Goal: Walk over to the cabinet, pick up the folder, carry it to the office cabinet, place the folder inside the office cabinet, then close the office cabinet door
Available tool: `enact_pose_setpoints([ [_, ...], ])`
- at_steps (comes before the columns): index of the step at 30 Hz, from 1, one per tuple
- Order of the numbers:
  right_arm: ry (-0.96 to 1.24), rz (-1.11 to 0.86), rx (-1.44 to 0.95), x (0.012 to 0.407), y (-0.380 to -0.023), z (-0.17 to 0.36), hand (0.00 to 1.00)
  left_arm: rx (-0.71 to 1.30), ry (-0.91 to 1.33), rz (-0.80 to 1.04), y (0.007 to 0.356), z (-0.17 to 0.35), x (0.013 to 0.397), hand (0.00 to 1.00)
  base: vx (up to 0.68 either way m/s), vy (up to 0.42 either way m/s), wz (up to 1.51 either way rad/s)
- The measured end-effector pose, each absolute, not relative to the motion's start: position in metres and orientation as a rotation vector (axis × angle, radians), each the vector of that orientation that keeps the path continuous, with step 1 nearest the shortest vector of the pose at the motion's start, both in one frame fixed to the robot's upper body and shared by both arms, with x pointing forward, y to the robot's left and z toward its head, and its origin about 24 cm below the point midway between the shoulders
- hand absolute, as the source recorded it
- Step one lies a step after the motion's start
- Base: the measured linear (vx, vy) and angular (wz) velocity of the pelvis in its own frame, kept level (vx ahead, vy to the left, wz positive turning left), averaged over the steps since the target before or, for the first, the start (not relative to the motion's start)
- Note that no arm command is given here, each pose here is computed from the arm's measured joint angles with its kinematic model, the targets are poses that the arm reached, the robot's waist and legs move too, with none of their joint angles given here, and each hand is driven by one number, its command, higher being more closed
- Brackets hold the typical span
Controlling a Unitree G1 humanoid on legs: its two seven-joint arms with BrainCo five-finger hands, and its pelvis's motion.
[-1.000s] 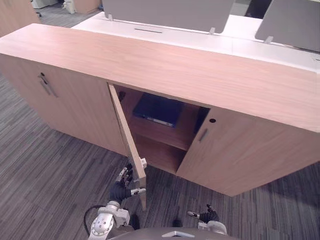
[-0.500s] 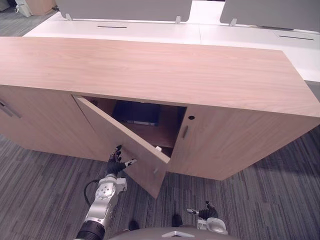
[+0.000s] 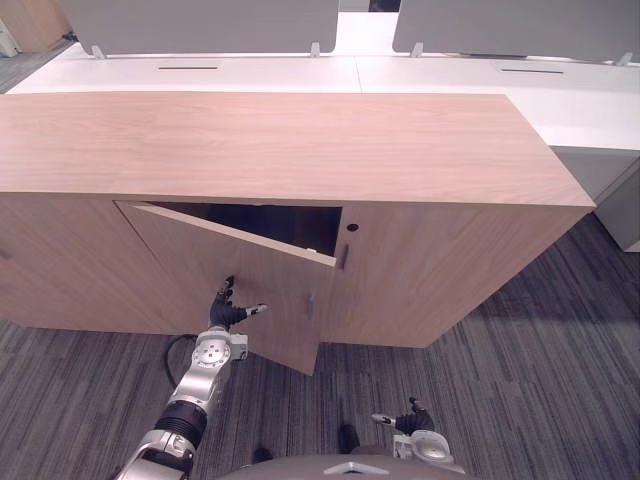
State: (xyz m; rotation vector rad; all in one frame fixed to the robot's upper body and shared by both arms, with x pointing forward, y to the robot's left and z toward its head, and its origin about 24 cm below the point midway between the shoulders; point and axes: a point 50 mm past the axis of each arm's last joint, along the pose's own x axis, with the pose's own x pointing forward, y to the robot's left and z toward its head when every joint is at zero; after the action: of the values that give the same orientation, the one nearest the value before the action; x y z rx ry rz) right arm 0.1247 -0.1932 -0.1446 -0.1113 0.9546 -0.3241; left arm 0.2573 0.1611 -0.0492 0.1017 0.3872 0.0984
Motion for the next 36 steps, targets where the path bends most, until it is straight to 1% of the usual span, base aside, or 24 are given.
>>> enact_pose_setpoints([
  [9, 0.976, -0.361, -0.091, 0.122, -0.198, -0.147, 0.00, 0.189, 0.484, 0.016, 0.157, -0.069, 0.246, 0.00, 0.05, -0.022, 0.05],
  [14, 0.991, -0.363, -0.085, 0.124, -0.198, -0.149, 0.00, 0.178, 0.513, 0.002, 0.156, -0.076, 0.237, 0.00, 0.01, -0.050, 0.09],
  [18, 0.990, -0.368, -0.078, 0.125, -0.199, -0.148, 0.00, 0.160, 0.577, 0.008, 0.160, -0.090, 0.215, 0.00, -0.07, -0.038, 0.25],
  [21, 0.985, -0.371, -0.074, 0.133, -0.200, -0.147, 0.00, 0.144, 0.662, 0.071, 0.178, -0.105, 0.191, 0.00, -0.14, -0.030, -0.21],
  [22, 0.982, -0.375, -0.068, 0.134, -0.200, -0.147, 0.00, 0.153, 0.753, 0.106, 0.189, -0.119, 0.171, 0.00, -0.10, 0.022, -0.36],
  [23, 0.983, -0.375, -0.067, 0.134, -0.199, -0.147, 0.00, 0.152, 0.772, 0.115, 0.191, -0.122, 0.166, 0.00, -0.14, 0.033, -0.48],
  [25, 0.991, -0.384, -0.052, 0.131, -0.200, -0.148, 0.00, 0.150, 0.913, 0.176, 0.203, -0.140, 0.130, 0.00, -0.14, 0.019, -0.45],
  [28, 1.009, -0.408, -0.035, 0.123, -0.202, -0.150, 0.00, 0.155, 1.028, 0.207, 0.209, -0.153, 0.104, 0.00, -0.10, 0.016, -0.27],
  [36, 1.053, -0.423, -0.010, 0.111, -0.207, -0.155, 0.00, 0.112, 1.101, 0.284, 0.216, -0.159, 0.083, 0.00, 0.01, -0.008, -0.06],
])
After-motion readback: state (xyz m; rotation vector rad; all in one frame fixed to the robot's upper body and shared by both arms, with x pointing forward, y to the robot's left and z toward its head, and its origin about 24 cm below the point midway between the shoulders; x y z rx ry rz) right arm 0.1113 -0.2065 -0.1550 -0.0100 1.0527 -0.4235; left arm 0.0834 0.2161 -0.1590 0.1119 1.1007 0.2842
